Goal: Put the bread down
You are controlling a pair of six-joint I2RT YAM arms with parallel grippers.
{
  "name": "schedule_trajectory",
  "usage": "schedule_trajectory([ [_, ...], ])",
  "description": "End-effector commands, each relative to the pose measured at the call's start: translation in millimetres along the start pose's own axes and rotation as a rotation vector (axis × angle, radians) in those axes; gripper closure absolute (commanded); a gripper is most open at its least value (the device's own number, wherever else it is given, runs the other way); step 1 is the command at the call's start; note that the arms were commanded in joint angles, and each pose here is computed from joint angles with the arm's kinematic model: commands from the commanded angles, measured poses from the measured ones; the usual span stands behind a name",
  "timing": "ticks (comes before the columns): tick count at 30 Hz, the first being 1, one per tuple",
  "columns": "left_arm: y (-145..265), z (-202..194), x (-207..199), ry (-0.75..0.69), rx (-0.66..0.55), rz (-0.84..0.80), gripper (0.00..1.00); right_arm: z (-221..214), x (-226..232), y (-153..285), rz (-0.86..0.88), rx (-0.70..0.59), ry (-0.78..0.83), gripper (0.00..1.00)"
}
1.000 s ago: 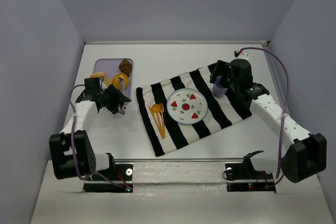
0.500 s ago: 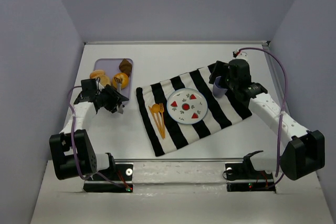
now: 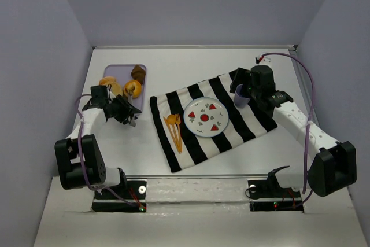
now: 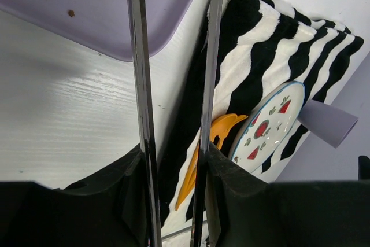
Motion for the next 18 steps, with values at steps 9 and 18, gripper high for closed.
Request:
schedule_trajectory([
  [9, 14, 10, -11, -0.054, -0.02, -0.01, 0.77, 17, 5, 2, 0.013, -0.06, -0.009, 0.0],
  [18, 39, 16, -29, -0.125, -0.117, -0.052, 0.94, 19, 5, 4, 0.014, -0.068, -0.003, 0.01],
])
Point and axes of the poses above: each gripper's point midway between its finger pads, its own y axis back along the fingers, its own x axis along the line the jaws close on, z = x × y, the point moved 5 cm from there along y, back along the fingers, and after that the axes turned 5 degrees about -y, right-handed, at the moved point
